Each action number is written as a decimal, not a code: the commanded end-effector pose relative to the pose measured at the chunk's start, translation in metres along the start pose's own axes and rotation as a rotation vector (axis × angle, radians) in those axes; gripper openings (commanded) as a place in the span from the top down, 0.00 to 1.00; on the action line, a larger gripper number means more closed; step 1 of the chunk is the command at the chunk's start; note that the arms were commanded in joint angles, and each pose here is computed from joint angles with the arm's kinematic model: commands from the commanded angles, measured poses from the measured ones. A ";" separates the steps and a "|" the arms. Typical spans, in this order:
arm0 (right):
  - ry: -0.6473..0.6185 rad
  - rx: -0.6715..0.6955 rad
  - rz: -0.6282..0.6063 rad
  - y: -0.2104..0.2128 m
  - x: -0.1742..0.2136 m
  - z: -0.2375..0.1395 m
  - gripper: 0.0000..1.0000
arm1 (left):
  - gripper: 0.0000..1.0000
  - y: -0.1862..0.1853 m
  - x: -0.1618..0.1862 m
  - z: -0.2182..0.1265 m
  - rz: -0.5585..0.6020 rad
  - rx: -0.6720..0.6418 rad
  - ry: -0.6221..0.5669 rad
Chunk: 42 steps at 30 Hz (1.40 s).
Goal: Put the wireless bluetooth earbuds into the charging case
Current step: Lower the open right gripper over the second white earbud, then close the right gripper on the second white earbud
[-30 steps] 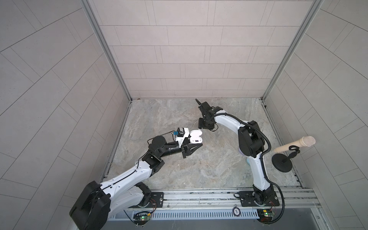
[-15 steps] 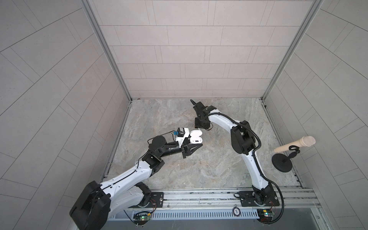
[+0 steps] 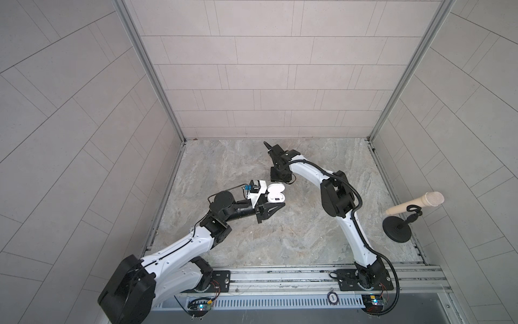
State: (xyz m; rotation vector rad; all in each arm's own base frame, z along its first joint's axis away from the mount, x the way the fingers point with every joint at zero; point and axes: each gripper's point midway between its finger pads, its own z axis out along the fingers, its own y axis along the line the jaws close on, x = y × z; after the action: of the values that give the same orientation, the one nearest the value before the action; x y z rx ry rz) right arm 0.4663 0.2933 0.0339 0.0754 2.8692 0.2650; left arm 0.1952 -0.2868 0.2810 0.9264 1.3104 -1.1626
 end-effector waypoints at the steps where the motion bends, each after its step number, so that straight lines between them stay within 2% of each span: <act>1: 0.052 0.046 0.004 -0.006 0.014 0.012 0.49 | 0.91 -0.005 -0.005 -0.004 0.029 0.015 -0.020; 6: 0.058 0.065 0.003 -0.009 0.014 0.016 0.53 | 0.91 -0.005 -0.005 -0.005 0.030 0.016 -0.019; 27: 0.068 0.110 -0.028 -0.016 0.017 0.011 0.84 | 0.91 -0.006 -0.005 -0.005 0.028 0.018 -0.015; 42: 0.012 0.003 -0.003 -0.017 0.023 -0.044 0.88 | 0.91 -0.004 -0.006 -0.001 0.024 0.024 -0.011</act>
State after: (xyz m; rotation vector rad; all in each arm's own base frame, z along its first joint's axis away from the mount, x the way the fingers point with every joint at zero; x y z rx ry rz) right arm 0.4360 0.2748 0.0326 0.0469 2.9293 0.2098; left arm 0.1917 -0.2862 0.2801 0.9377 1.3158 -1.1722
